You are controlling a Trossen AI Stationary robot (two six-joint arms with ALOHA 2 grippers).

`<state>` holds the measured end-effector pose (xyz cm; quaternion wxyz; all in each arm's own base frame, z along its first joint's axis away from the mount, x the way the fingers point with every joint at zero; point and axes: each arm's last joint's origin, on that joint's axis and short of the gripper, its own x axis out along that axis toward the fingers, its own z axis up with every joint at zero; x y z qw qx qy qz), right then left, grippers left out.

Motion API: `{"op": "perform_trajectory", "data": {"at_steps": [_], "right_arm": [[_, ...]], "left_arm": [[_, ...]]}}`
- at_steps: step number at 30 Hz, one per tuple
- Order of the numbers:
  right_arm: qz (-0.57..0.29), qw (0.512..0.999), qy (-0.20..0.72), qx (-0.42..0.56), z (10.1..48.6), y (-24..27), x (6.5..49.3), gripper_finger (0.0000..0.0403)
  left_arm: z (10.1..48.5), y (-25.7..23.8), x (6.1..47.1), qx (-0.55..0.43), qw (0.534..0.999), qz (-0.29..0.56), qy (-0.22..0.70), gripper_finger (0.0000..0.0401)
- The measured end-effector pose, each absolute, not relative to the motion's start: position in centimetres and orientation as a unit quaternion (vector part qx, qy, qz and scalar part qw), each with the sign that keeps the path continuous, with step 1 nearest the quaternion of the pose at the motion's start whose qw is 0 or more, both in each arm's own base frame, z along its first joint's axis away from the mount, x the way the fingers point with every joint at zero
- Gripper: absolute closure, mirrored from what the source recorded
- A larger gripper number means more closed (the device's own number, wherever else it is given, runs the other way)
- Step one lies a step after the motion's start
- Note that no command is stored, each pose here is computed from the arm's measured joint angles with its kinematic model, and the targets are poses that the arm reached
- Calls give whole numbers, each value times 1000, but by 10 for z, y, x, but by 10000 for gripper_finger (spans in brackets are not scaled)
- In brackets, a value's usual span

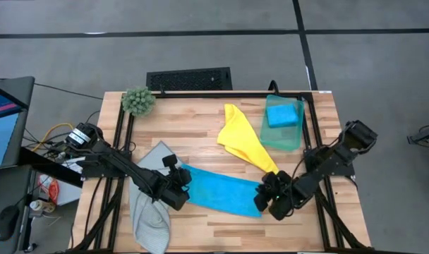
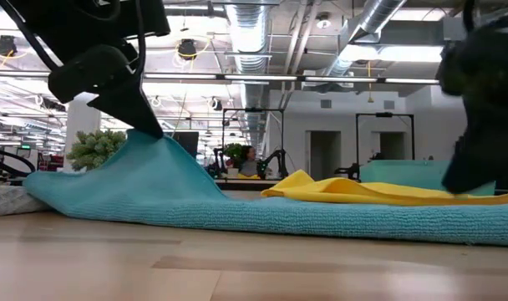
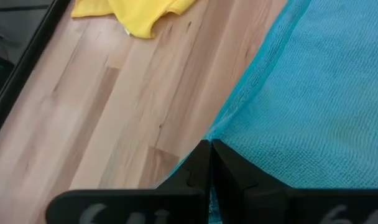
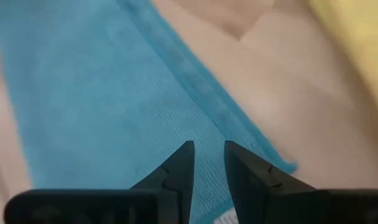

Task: Fold microfiber towels
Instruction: Fold the blue microfiber cloth

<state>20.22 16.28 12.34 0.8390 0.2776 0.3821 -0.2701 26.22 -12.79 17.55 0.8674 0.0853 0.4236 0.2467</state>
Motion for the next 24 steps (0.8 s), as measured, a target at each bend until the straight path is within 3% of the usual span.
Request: {"op": "perform_trajectory", "data": {"at_steps": [11,24], "right_arm": [[-296,821,388,297,102,173,198,291],[-294,822,390,293,101,176,194,291]], "left_arm": [[173,-126,256,95,848,236,465,392],[172,-126,255,85,846,232,472,223]]}}
